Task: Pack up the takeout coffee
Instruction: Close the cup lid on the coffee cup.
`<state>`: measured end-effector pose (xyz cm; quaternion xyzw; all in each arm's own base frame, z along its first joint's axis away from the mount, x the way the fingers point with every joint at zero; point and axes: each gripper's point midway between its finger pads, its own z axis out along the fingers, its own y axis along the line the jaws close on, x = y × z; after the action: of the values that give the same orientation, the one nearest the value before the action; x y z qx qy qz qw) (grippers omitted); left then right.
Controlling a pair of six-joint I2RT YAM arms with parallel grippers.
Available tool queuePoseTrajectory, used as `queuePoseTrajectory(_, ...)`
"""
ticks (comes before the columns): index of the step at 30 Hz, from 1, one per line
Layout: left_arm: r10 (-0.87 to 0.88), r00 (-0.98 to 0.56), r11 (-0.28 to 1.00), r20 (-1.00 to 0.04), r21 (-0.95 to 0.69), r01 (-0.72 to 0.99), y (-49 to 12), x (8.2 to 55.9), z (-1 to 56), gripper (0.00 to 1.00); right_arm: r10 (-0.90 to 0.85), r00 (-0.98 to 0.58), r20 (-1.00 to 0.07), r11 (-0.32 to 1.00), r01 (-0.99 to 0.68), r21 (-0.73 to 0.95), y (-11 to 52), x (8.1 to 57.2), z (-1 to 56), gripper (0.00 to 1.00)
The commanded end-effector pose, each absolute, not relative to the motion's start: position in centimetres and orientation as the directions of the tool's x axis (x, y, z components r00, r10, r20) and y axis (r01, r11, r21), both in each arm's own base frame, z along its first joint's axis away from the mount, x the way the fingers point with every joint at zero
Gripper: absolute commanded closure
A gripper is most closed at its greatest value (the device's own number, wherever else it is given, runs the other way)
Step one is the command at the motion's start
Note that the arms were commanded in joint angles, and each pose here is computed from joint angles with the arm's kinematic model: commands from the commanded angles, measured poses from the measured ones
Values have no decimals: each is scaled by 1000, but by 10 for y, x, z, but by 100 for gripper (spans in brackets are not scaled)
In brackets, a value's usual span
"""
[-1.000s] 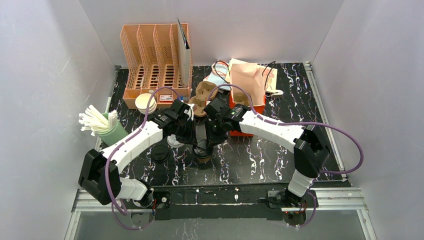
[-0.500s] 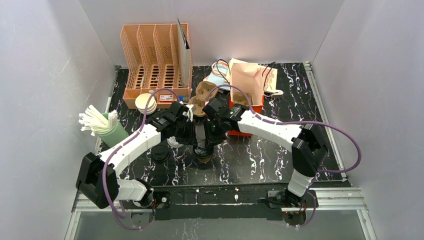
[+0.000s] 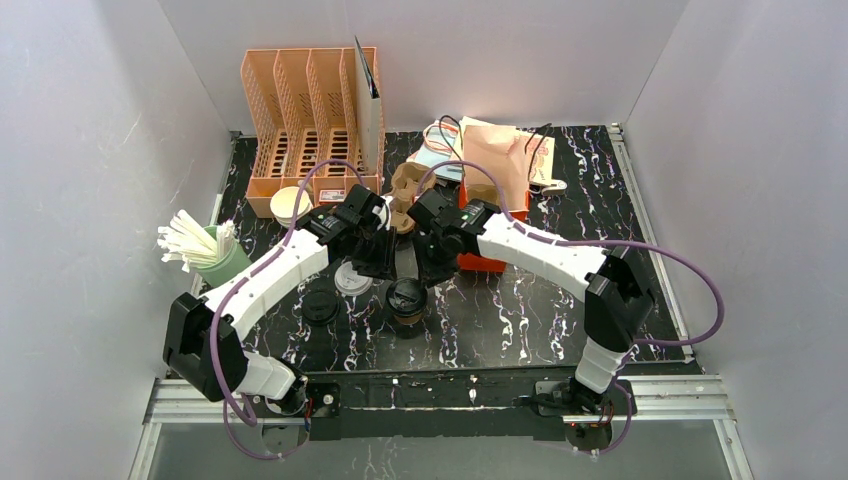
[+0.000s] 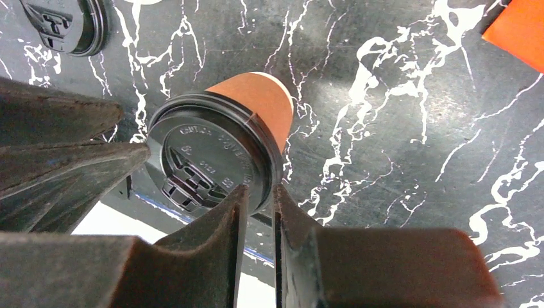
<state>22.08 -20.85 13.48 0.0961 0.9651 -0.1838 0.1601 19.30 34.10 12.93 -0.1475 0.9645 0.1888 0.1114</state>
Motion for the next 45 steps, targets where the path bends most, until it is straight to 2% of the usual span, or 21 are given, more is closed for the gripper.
queuePoseTrajectory(1, 160, -930, 904, -331, -330, 273, -210, 217, 138, 74, -225, -928, -296, 883, -323, 340, 332, 195, 142, 72)
queuePoseTrajectory(12, 176, -945, 900, -274, -345, 268, -208, 203, 115, 74, -242, -938, -246, 868, -323, 377, 340, 188, 127, 74)
queuePoseTrajectory(20, 170, -950, 903, -261, -345, 257, -206, 199, 110, 75, -224, -930, -293, 872, -325, 366, 337, 194, 138, 73)
queuePoseTrajectory(31, 175, -955, 902, -238, -351, 253, -206, 195, 103, 82, -248, -936, -248, 856, -332, 396, 345, 188, 126, 74)
queuePoseTrajectory(45, 172, -965, 907, -200, -350, 234, -199, 181, 86, 85, -256, -953, -159, 888, -297, 350, 321, 173, 91, 80)
